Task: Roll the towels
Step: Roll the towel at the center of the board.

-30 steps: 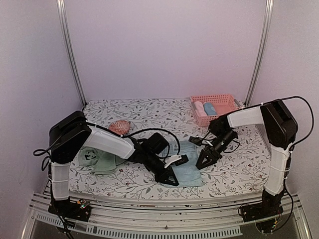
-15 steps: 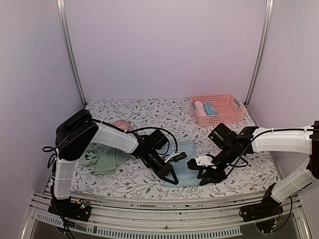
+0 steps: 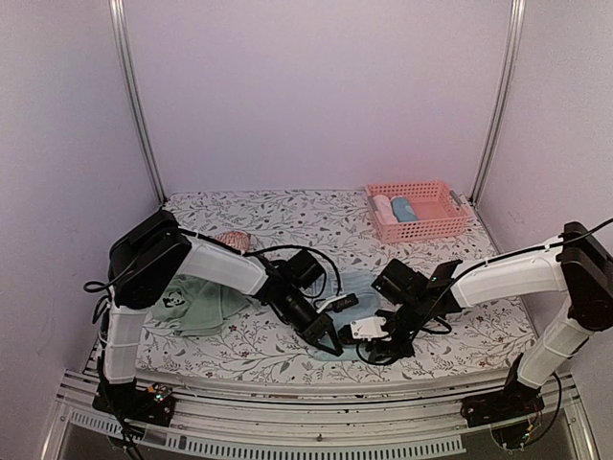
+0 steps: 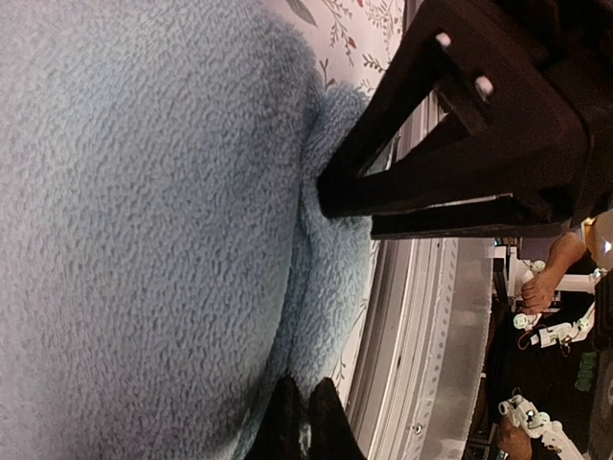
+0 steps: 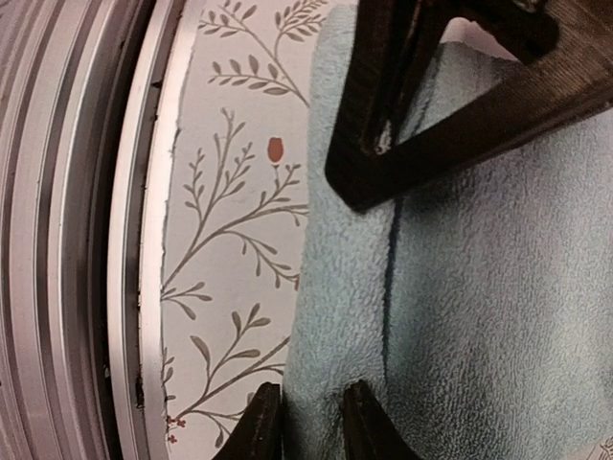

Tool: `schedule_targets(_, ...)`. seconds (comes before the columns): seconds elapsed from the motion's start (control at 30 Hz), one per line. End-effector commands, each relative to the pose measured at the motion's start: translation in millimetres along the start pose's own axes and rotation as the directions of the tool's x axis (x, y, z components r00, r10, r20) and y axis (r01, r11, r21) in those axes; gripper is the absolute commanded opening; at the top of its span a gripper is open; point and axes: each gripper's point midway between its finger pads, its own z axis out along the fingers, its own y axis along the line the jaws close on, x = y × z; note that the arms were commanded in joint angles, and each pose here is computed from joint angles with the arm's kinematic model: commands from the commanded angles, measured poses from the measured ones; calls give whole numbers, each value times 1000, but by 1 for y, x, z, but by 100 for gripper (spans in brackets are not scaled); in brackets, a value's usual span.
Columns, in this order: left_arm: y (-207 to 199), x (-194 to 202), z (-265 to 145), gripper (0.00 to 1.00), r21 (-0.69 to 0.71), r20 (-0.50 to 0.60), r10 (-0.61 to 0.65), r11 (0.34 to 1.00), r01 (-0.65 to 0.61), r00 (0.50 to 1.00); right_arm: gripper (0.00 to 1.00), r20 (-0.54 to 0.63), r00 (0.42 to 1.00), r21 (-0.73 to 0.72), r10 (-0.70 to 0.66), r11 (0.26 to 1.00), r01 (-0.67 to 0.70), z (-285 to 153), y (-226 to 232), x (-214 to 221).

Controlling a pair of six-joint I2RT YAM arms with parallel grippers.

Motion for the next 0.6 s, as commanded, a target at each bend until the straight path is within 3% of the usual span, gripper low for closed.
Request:
schedule_targets(0.0, 15, 10, -2, 0, -13, -22, -68, 998, 68, 997, 18, -14, 1000, 18, 19, 1000, -19, 6, -6, -1)
schedule_targets(0.13, 14, 10, -5, 0, 5, -18, -75, 997, 75, 997, 5, -1, 997, -93, 72, 993, -72, 5, 8, 1)
schedule_targets(0.37, 21, 10, -11, 0, 4, -11, -85, 996, 85, 996, 3, 50, 960, -359, 274, 902, -239, -10, 11, 5)
schedule_targets(0.47, 32, 5, -16, 11, -32, 19, -91, 995, 91, 996, 3, 25, 933, -449, 360, 837, -311, -6, 5, 12)
schedule_targets(0.57, 45, 5, -21, 15, -77, 40, -95, 992, 97, 995, 3, 7, 898, -522, 441, 768, -373, -3, -5, 16)
